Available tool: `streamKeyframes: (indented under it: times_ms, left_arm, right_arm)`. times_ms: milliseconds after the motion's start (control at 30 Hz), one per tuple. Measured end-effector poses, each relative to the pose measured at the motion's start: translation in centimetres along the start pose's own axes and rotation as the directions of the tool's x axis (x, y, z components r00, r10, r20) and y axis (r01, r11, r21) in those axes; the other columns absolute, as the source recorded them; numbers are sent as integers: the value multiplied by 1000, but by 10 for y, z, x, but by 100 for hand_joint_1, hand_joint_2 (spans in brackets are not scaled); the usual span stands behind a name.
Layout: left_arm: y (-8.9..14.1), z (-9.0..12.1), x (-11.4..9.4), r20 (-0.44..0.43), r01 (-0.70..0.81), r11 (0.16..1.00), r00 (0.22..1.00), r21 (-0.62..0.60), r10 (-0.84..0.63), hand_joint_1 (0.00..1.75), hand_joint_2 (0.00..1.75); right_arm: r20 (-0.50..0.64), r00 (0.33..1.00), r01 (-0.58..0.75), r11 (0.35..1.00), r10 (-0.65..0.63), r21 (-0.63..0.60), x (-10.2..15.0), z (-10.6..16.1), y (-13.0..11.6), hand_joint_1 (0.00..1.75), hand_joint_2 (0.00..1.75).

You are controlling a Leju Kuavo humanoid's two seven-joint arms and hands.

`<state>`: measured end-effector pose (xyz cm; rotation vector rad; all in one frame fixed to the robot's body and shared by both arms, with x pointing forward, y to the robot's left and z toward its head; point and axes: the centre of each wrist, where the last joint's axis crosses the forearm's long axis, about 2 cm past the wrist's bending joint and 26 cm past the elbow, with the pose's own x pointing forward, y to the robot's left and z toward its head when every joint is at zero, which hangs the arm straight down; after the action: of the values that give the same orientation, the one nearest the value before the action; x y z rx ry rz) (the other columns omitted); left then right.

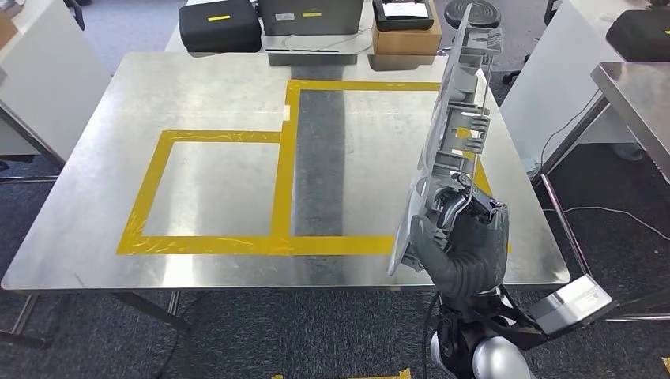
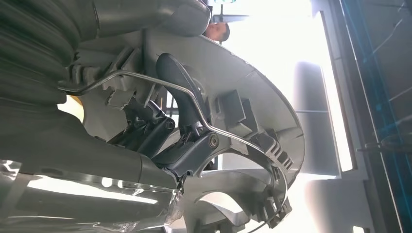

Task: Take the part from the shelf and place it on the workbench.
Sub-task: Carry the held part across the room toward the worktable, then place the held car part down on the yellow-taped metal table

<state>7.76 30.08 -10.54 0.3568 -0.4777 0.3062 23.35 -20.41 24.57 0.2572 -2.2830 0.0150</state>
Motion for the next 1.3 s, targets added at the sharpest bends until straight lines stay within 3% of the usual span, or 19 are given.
streamKeyframes:
  times_ms: [300,533,733,833,1000,1167,1300]
  left_arm:
    - [0,1,-2,-9,-3,1000,1000,0,3,0,175]
    - [-5,3,-3,-8,19,1000,1000,-23,-19,0,175]
    - [-15,5,1,-2,37,998,999,-58,-37,0,175]
    - [-22,5,8,-5,86,991,996,-100,-87,0,175]
    - [-43,7,29,27,152,974,988,-169,-149,0,175]
    - [-54,11,31,54,217,952,976,-216,-210,0,175]
    - [-58,13,31,68,250,940,968,-234,-241,0,175]
  right_arm:
    - [-21,999,-44,997,43,-61,-5,9,1,154,175]
    - [46,938,-342,938,345,-50,-7,-2,20,154,175]
    - [14,894,-446,890,447,89,-21,-30,43,154,175]
    - [-13,833,-535,810,554,239,-40,-52,59,154,175]
    - [-25,718,-600,636,696,485,-94,-81,86,154,175]
    - [-62,594,-571,474,802,670,-136,-81,90,154,175]
    - [-81,508,-546,393,858,740,-159,-72,84,154,175]
